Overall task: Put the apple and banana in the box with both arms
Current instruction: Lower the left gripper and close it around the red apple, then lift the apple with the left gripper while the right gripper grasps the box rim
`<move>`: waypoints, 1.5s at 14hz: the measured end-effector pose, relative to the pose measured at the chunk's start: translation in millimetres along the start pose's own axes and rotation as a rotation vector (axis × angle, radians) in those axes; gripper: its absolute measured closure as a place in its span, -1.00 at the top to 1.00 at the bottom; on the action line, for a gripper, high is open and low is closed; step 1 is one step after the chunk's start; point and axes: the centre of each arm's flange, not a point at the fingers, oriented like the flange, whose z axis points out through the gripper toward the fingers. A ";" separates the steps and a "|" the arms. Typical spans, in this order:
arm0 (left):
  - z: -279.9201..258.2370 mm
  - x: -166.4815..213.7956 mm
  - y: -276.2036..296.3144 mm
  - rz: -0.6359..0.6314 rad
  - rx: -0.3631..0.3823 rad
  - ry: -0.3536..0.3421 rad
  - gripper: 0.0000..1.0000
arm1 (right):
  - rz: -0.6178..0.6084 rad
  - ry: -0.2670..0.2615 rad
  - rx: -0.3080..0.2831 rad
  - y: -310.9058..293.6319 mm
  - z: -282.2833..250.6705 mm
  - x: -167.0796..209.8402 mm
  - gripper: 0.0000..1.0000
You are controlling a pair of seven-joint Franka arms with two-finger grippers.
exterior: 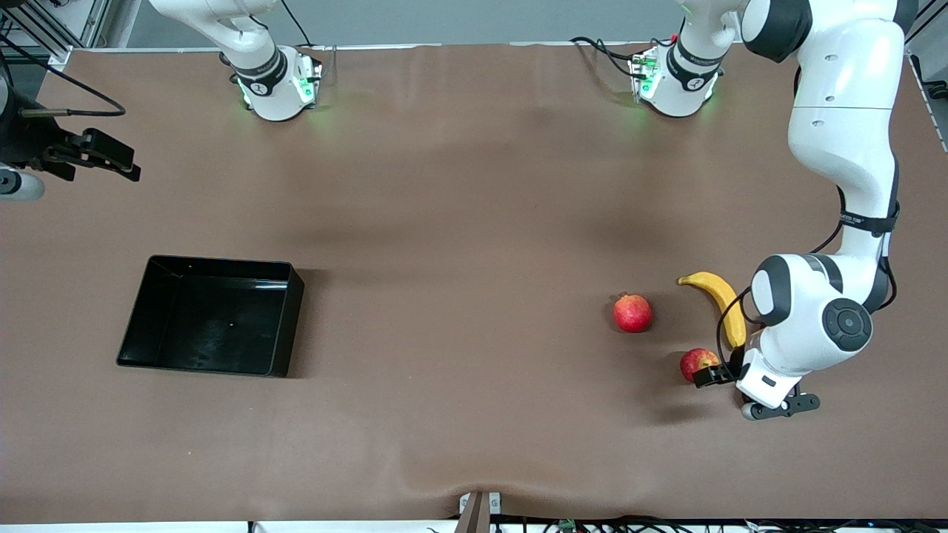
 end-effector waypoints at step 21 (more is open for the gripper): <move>-1.5 -8.0 13.1 0.000 0.002 -0.040 0.40 | 0.076 -0.030 0.005 198.0 329.2 156.0 1.00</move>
